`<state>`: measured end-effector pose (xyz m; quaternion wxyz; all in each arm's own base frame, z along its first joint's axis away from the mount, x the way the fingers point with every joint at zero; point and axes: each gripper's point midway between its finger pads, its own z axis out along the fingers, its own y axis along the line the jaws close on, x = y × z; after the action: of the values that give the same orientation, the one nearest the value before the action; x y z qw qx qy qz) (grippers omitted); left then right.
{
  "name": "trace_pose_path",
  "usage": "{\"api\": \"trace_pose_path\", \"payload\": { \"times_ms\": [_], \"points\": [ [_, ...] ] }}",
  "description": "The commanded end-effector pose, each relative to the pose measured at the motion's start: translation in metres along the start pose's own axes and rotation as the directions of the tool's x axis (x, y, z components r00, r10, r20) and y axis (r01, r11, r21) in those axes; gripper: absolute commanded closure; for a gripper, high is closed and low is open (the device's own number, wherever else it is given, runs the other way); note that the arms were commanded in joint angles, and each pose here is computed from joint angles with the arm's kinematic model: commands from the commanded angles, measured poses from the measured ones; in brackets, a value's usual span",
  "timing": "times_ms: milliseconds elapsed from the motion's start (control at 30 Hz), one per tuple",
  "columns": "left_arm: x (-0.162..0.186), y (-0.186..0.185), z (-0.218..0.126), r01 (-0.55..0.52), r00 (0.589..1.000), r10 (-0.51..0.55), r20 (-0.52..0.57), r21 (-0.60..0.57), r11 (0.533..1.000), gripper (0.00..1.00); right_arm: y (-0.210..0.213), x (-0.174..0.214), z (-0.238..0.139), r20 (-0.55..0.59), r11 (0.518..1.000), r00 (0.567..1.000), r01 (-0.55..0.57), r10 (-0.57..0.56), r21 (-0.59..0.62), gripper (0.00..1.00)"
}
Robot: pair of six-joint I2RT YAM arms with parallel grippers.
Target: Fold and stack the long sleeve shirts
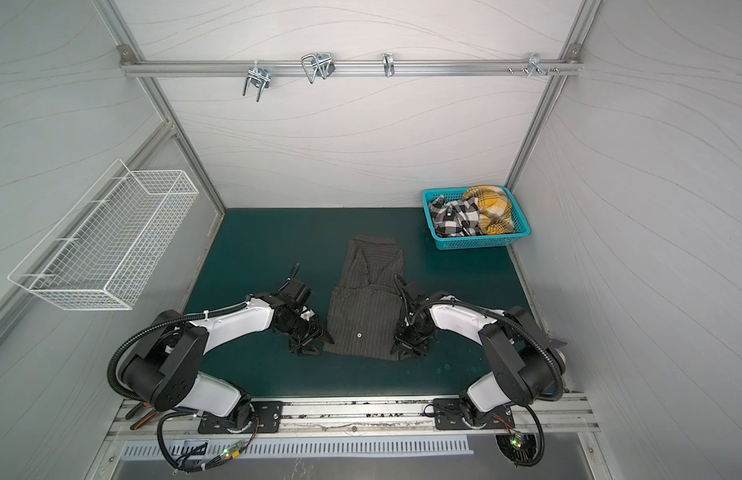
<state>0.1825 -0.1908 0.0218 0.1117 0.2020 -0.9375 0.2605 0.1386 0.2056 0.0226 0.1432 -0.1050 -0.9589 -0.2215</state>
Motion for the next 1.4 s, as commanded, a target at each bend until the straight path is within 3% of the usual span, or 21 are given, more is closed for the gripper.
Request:
{"api": "trace_pose_path", "payload": {
  "times_ms": [0, 167, 300, 467, 633, 933, 1133, 1367],
  "points": [
    [-0.02, 0.004, 0.004, -0.028, 0.997, 0.031, 0.073, -0.039, 0.999, 0.61, -0.009, -0.002, 0.006, 0.002, 1.0, 1.0, -0.01, 0.01, 0.027, 0.67],
    [-0.021, 0.004, 0.012, -0.022, 0.998, 0.023, 0.054, -0.032, 0.999, 0.54, -0.01, -0.003, 0.007, 0.002, 1.0, 1.0, -0.012, 0.012, 0.028, 0.67],
    [-0.02, 0.0, 0.013, -0.022, 0.999, 0.023, 0.043, -0.02, 1.0, 0.56, -0.01, -0.002, 0.008, -0.004, 0.999, 1.0, -0.015, 0.015, 0.029, 0.67],
    [-0.014, -0.007, 0.013, -0.031, 0.999, 0.031, 0.031, 0.001, 1.0, 0.61, -0.01, -0.002, 0.009, -0.006, 0.999, 1.0, -0.018, 0.018, 0.027, 0.79],
    [-0.011, -0.012, 0.019, -0.042, 0.999, 0.042, 0.007, 0.004, 0.999, 0.65, -0.01, -0.003, 0.011, -0.009, 0.999, 1.0, -0.018, 0.018, 0.03, 0.81],
    [-0.011, -0.01, 0.025, -0.038, 0.999, 0.038, -0.018, -0.005, 0.999, 0.99, -0.003, -0.007, 0.009, -0.001, 1.0, 1.0, 0.002, -0.002, 0.012, 1.0],
    [0.001, -0.013, 0.01, -0.047, 0.999, 0.047, -0.025, 0.007, 0.999, 1.0, -0.002, 0.003, -0.003, 0.012, 1.0, 1.0, 0.024, -0.024, 0.012, 1.0],
    [0.038, 0.005, -0.021, -0.096, 0.995, 0.095, -0.043, -0.011, 0.995, 1.0, -0.013, 0.03, -0.022, 0.016, 0.998, 0.999, 0.051, -0.051, 0.044, 1.0]
  ]
}}
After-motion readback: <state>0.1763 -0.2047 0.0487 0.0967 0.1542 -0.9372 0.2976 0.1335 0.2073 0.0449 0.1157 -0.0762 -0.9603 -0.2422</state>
